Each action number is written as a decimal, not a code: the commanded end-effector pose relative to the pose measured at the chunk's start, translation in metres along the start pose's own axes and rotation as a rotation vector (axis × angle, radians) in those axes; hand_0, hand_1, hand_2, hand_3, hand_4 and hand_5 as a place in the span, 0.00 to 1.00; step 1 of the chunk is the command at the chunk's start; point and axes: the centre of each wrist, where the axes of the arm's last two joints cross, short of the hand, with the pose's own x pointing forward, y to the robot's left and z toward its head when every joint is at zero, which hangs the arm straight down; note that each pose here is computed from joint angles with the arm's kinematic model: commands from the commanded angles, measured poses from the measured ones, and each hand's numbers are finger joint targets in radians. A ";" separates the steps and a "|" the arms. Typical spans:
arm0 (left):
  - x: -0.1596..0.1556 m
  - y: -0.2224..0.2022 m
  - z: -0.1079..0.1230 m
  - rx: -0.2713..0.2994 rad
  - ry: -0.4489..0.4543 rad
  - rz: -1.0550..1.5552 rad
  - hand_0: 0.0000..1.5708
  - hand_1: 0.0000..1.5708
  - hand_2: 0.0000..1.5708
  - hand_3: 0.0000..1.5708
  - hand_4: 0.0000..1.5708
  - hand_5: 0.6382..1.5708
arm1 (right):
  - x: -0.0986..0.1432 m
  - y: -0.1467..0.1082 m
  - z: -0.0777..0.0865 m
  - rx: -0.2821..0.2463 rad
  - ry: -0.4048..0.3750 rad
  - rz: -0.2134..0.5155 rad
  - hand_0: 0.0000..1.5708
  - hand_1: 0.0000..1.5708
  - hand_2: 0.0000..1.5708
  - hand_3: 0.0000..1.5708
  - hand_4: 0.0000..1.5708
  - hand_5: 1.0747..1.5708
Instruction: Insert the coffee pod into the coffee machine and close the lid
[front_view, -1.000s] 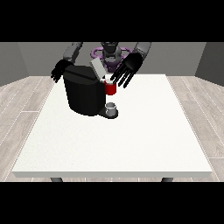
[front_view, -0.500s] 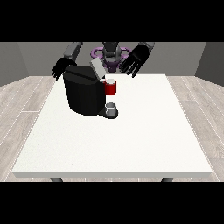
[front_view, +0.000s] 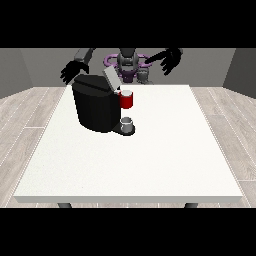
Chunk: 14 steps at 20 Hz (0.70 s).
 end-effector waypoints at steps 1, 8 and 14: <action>-0.051 -0.047 0.031 0.020 0.058 0.178 0.00 0.00 0.00 0.00 0.00 1.00 | 0.001 -0.029 0.003 -0.030 0.056 0.034 0.00 0.00 0.00 0.00 0.31 1.00; -0.072 -0.036 0.051 0.082 0.091 0.320 0.00 0.00 0.00 0.00 0.06 1.00 | 0.040 -0.018 -0.011 0.159 -0.070 0.046 0.00 0.00 0.00 0.00 0.24 1.00; -0.112 -0.063 0.093 0.072 0.171 0.441 0.00 0.00 0.00 0.00 0.00 1.00 | 0.073 0.001 -0.011 0.231 -0.113 0.104 0.00 0.00 0.00 0.00 0.03 1.00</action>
